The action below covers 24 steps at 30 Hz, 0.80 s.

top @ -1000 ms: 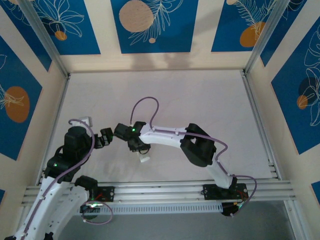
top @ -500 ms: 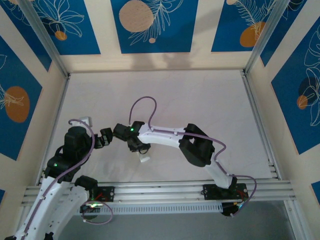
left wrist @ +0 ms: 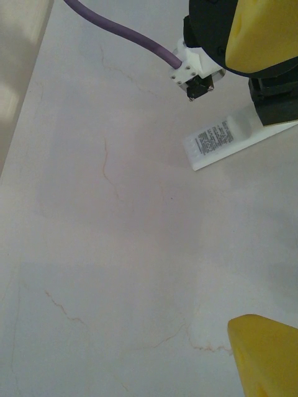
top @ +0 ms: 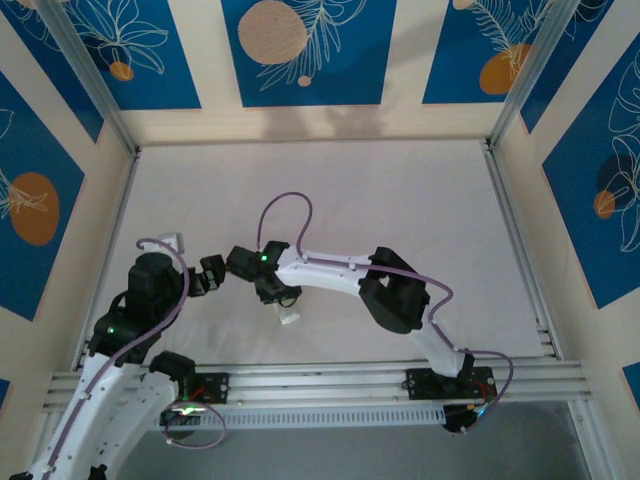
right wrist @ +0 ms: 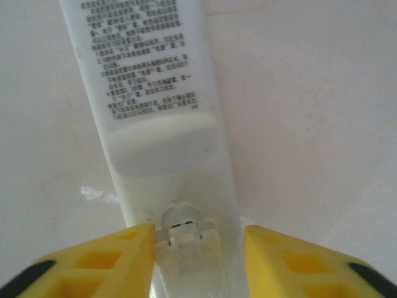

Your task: Load the batteries into the remote control

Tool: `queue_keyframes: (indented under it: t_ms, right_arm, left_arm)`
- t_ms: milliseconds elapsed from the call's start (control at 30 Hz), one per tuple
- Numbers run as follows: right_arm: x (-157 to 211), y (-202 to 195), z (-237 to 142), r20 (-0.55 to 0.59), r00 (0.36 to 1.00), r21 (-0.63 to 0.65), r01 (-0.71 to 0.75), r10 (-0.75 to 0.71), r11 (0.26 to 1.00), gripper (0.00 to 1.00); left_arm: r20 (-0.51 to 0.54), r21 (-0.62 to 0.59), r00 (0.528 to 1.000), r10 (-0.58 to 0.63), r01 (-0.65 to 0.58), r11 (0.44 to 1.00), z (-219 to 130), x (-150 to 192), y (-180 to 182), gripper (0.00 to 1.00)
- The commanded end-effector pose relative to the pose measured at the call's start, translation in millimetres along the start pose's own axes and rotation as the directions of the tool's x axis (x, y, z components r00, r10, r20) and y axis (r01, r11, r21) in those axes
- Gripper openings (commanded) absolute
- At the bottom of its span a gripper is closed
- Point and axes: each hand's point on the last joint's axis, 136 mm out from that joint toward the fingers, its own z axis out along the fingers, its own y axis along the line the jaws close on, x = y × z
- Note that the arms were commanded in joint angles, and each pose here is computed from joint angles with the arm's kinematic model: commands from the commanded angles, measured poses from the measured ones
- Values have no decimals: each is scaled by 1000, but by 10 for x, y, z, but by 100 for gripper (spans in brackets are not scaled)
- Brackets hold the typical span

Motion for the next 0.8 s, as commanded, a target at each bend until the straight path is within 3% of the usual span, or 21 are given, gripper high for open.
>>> queue_keyframes:
  t_ms: [0,100,367,633,767]
  right_arm:
    - [-132,98,-387,76,997,-91,-17,24,996,32]
    - [-140,84,-407,86,996,-105,-23,32,994,23]
    - [-69,203,-284,45,999,-152,3,4,988,22]
    - [-69,218,-341,49,999,-151,12,-5,988,26]
    - [-122,30,-514,88,992,-145,-80,93,986,34]
  left_arm:
    - [-3,9,1000,-5,6,1000,24,16,-6,100]
    - [-3,10,1000,-7,7,1000,28,17,-8,100]
    - [2,5,1000,-7,7,1000,14,-4,-3,100]
    - [-5,10,1000,-8,8,1000,33,13,-11,100]
    - [-13,20,1000,-12,12,1000,54,34,-28,100]
